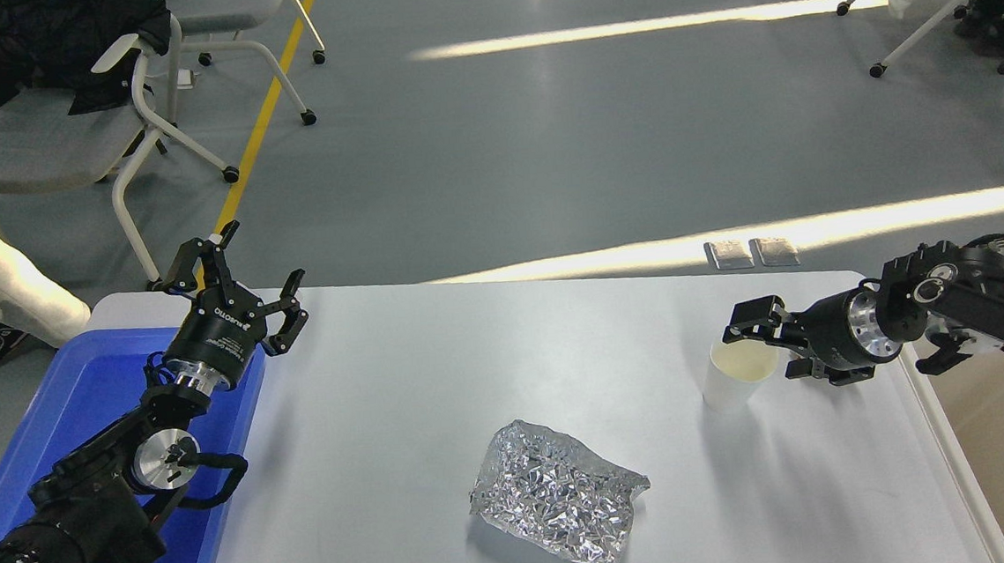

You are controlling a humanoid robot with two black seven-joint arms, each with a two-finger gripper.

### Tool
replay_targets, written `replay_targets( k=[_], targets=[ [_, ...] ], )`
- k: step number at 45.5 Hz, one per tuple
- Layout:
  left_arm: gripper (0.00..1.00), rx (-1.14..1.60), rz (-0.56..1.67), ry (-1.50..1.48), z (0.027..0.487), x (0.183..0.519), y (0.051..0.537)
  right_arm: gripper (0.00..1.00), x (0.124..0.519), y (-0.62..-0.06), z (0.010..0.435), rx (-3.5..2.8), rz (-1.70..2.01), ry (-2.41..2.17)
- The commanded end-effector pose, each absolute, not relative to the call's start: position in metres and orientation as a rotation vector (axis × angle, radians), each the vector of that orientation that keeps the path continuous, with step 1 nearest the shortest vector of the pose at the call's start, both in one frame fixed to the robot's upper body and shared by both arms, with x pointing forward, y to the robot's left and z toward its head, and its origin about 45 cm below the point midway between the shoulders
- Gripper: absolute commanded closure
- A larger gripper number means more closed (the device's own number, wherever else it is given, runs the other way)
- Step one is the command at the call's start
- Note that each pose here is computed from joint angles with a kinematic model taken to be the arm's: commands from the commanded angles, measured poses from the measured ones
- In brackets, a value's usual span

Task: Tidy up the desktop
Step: 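Position the open right gripper beside the white paper cup, then close the right gripper on the white paper cup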

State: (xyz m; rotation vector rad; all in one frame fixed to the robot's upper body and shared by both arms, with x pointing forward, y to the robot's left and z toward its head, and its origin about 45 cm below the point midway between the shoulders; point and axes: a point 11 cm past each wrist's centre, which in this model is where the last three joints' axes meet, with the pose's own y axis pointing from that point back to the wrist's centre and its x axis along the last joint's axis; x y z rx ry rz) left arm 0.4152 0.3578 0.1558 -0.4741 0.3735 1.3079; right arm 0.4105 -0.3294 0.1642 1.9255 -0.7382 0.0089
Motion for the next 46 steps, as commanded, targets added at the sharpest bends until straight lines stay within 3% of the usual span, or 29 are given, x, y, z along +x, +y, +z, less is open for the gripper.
replay_targets(
  k=[1,46],
  targets=[
    [0.00,-0.474,1.308,0.373,0.156,0.415,0.358,0.00,0.408,-0.334,0.158,1.903,0.007,-0.735],
    [0.00,-0.474,1.308,0.373,0.156,0.415,0.358,0.02,0.406,-0.345,0.109,1.810,-0.048,-0.891]
  ],
)
